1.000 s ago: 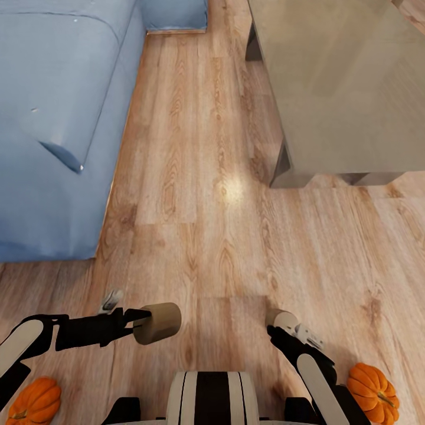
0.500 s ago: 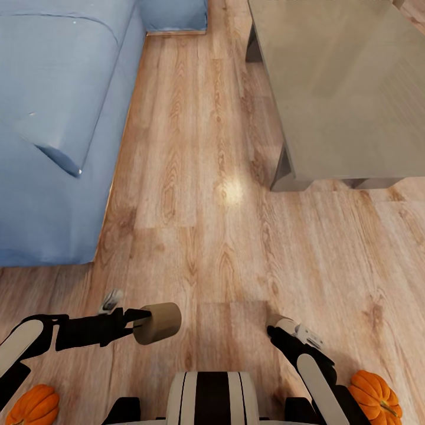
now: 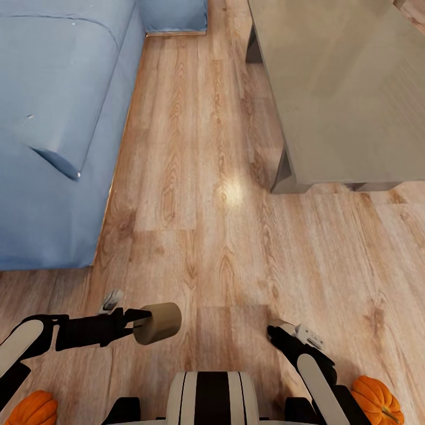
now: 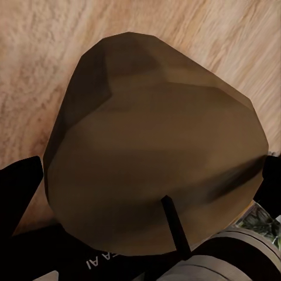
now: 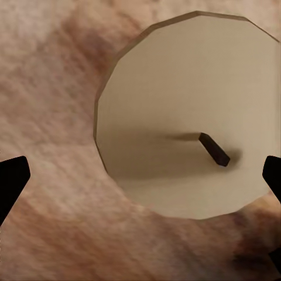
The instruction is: Place each of the two pumpkins and all three candles from the living room inside a cabinet in the living room (use any cabinet), then make sure every cabinet is closed, and position the cauldron so it is next to a table in the living room.
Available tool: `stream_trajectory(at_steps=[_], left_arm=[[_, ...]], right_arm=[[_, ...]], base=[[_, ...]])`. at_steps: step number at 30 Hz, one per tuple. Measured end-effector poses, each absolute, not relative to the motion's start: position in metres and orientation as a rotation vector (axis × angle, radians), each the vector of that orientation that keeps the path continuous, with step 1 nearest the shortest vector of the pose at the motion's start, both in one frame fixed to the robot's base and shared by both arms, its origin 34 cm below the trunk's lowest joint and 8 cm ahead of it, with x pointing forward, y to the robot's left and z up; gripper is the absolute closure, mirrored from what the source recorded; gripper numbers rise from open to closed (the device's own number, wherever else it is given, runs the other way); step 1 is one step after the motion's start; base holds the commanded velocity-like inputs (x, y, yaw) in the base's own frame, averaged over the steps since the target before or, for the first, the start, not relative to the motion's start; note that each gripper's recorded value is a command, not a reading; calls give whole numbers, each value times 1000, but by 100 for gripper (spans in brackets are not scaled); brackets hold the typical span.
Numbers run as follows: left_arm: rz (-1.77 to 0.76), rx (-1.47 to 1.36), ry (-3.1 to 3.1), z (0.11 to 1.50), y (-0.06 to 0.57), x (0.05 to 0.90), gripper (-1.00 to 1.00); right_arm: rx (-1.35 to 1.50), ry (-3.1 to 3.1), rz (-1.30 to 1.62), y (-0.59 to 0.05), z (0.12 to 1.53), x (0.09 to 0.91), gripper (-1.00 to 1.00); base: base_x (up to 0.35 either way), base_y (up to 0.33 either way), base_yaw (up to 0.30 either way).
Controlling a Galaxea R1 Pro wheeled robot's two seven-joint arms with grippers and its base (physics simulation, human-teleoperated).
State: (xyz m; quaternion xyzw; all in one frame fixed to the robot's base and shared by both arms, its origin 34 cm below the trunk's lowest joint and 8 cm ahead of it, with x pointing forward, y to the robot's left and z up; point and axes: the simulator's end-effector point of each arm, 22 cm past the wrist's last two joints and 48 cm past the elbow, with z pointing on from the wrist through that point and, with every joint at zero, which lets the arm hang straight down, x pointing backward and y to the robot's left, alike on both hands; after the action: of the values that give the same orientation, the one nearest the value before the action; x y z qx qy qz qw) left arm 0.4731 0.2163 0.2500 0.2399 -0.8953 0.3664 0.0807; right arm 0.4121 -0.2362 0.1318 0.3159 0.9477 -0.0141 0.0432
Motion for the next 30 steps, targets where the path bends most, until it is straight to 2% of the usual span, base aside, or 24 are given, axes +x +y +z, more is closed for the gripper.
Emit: stream_trajectory(at_steps=[30], left_arm=[[1097, 709, -2673, 250, 214, 471, 100]], right_arm=[[1014, 2910, -118, -246, 120, 391, -100]], base=[[0, 0, 0]])
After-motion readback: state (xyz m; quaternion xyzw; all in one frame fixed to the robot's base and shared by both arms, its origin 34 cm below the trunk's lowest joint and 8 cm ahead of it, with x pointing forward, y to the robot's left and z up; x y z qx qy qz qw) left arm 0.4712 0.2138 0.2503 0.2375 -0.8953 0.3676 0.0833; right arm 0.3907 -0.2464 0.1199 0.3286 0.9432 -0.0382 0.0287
